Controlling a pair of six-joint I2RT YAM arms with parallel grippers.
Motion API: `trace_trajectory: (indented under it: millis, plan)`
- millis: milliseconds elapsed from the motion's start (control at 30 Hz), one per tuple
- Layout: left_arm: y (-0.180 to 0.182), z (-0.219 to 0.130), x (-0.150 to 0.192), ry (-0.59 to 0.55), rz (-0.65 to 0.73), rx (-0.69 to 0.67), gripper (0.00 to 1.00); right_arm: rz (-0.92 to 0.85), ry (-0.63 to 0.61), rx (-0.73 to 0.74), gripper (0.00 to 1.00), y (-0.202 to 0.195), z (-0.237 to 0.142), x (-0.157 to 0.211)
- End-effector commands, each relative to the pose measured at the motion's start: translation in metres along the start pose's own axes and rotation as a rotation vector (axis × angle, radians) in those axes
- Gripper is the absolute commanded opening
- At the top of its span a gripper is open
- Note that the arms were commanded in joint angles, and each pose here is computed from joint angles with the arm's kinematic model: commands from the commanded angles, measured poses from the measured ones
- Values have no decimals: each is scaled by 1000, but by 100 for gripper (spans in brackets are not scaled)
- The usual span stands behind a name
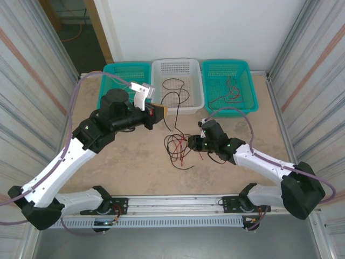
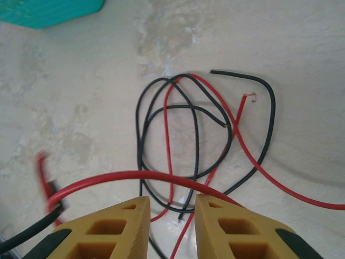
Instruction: Untangle the cables
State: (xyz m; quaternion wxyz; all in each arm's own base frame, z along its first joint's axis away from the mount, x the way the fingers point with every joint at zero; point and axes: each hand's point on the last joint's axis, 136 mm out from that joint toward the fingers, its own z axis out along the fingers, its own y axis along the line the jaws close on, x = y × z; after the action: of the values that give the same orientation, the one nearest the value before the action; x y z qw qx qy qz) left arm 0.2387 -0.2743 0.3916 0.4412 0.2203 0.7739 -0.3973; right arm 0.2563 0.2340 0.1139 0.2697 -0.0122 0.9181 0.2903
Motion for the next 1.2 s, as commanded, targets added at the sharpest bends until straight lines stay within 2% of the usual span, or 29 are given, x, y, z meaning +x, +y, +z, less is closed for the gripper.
trace_trajectory:
  millis: [0,167,433,533,800,900,933,1033,1100,1167]
  plan:
    - [-18,-8,-15,-19,10,60,0,35,9,-37,31,2,5,2]
    - [-13,-4,-20,-36,-1,38,0,-12,-9,-111,64,19,-6,11]
    - [-17,-2,-37,-74,-25,45,0,-100,-120,-222,84,48,-42,22]
    - [-22,-1,-40,-75,-32,67,0,-95,-136,-230,87,54,-40,18]
    - [-27,-5,-50,-88,-39,75,0,-66,-94,-177,77,59,8,12]
    - [-29,-11,-56,-114,-33,73,0,-34,-78,-131,70,47,22,11]
    - [-30,-13,-59,-124,-28,72,0,-11,-71,-122,66,41,27,11]
    - [-34,-21,-68,-149,0,68,0,71,-55,-110,41,20,37,12]
    - [-35,-27,-75,-169,18,63,0,115,-39,-96,31,7,43,14]
    - [-38,-33,-82,-189,30,64,0,142,-12,-62,24,-5,49,19]
